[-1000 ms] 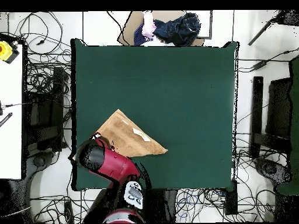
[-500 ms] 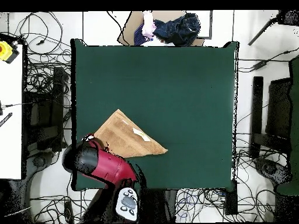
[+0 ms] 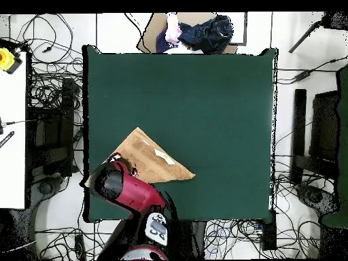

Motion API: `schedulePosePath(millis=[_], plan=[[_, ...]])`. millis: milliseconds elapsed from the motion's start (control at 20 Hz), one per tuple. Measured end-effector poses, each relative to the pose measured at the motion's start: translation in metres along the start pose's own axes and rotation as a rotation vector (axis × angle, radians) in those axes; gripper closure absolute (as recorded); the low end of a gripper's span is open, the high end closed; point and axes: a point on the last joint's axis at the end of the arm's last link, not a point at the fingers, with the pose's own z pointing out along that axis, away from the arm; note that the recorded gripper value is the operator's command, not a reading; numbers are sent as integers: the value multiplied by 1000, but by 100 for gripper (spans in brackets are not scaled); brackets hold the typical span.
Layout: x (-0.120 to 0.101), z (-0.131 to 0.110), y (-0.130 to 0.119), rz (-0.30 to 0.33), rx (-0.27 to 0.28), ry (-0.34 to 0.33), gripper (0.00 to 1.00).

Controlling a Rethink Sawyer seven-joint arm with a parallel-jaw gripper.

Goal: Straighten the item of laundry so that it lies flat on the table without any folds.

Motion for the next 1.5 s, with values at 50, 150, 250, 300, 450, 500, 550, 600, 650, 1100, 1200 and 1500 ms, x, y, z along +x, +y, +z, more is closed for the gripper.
schedulePosePath(millis=[50,150,250,300,450,500,550,600,650,1100,1200,1500], plan=[[-4,6,-4,4,4,-21,100],[-7,11,-8,6,7,-38,100],[-8,19,-13,4,14,-58,0],[-8,20,-13,3,14,-59,0],[-7,22,-14,-1,16,-63,0],[-7,24,-14,-5,16,-65,0],[-6,26,-14,-8,13,-65,0],[-7,26,-13,-9,9,-66,0],[-7,27,-13,-10,7,-66,0],[-11,40,-23,4,18,-59,0],[-9,43,-25,3,25,-53,0],[-2,55,-29,0,36,-45,0]])
